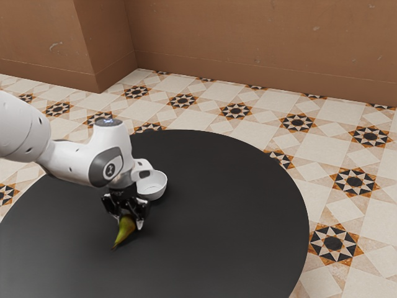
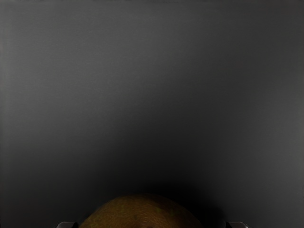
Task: Place the pear in the bowl.
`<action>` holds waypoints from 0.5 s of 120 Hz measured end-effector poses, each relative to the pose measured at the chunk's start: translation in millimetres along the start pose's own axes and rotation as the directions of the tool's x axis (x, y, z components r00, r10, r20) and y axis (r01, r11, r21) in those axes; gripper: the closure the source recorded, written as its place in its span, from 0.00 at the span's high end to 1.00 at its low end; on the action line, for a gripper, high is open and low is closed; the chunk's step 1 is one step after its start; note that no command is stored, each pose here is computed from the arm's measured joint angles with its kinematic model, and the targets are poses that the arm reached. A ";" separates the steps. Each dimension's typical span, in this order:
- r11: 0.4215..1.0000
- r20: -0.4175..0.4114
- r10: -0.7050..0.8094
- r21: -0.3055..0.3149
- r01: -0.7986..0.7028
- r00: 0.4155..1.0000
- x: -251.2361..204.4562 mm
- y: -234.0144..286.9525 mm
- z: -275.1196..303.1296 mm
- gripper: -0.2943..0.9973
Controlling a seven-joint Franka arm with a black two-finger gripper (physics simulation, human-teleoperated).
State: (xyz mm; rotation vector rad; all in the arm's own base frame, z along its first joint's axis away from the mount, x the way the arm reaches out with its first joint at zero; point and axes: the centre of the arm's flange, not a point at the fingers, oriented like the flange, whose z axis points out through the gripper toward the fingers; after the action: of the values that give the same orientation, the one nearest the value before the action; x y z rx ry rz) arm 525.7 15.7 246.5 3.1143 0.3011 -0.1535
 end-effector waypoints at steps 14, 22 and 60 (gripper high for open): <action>1.000 -0.005 -0.026 -0.006 0.026 1.000 1.8 -3.2 -1.8 0.44; 0.999 -0.008 -0.036 -0.005 0.036 0.999 2.0 -3.5 -3.2 0.42; 0.997 -0.185 -0.053 -0.061 0.043 0.981 3.0 14.9 -111.9 0.33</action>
State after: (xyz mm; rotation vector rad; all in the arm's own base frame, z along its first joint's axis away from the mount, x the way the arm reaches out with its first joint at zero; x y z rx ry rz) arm 542.3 3.7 357.5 3.0697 0.3760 0.1452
